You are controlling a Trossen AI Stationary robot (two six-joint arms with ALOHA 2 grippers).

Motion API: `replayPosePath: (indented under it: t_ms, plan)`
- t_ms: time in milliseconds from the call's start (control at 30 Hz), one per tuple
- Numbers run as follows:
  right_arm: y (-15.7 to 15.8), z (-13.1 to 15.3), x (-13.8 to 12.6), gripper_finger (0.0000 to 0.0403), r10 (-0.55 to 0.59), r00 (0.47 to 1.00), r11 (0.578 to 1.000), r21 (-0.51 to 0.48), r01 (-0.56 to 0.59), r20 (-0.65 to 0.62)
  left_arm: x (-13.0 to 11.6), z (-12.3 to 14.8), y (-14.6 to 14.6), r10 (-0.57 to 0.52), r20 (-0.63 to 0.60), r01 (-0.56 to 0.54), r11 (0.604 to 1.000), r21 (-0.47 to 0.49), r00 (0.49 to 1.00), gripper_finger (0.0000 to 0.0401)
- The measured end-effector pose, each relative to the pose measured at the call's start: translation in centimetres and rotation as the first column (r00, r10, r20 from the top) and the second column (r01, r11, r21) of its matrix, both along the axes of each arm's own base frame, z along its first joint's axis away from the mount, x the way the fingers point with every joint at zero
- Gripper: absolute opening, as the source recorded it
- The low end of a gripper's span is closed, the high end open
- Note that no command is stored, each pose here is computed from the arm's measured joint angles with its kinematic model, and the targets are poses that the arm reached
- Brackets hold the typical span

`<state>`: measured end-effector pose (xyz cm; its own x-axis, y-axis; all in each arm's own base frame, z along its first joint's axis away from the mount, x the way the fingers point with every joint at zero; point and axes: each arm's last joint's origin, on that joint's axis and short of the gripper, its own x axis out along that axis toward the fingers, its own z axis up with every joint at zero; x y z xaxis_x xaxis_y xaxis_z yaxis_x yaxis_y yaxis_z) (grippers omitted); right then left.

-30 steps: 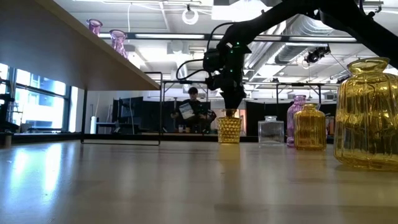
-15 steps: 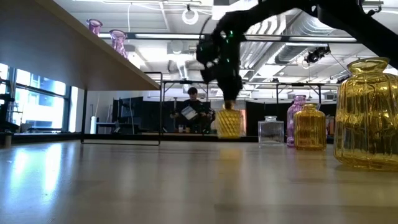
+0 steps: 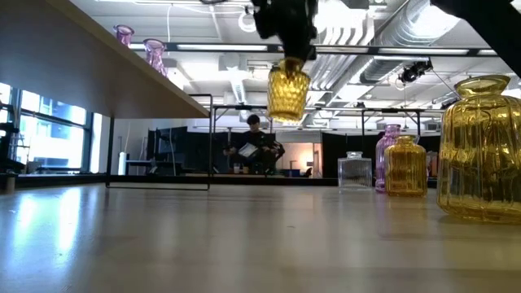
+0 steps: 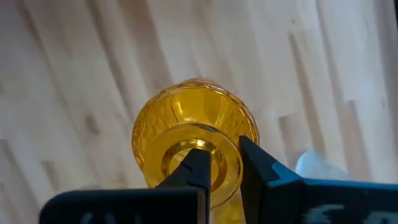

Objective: Sort vases onto shelf
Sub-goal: Put the top left yellow flower vase on the shelf

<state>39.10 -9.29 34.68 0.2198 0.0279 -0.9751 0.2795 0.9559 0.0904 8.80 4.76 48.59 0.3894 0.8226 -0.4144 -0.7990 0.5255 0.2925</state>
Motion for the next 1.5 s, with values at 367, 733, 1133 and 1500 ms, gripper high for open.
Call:
replayPosePath:
  t_ms: [367, 733, 1133, 1500]
  plan:
    - [7.5, 2.7, 1.9, 0.0021, -0.028, 0.969, 0.999, 0.049, 0.016, 0.245, -2.9, -0.2, -1.2, -0.08, 0.045, 0.083, 0.994, -0.068, 0.996, 0.0119]
    - [11.2, 4.6, 4.4, 0.0021, -0.011, 0.845, 0.991, 0.119, -0.063, 0.534, -3.9, -2.1, -2.1, -0.205, 0.053, 0.212, 0.936, -0.28, 0.977, 0.0119]
    - [11.8, 3.7, 6.3, 0.0021, -0.025, 0.798, 0.994, 0.1, -0.044, 0.603, -1.7, -6.4, -3.2, -0.449, 0.265, 0.52, 0.704, -0.484, 0.854, 0.0119]
    - [12.0, 1.5, 8.6, 0.0021, -0.033, 0.785, 0.993, 0.106, -0.042, 0.619, -0.3, -6.9, -4.8, -0.593, 0.33, 0.67, 0.559, -0.488, 0.735, 0.0089]
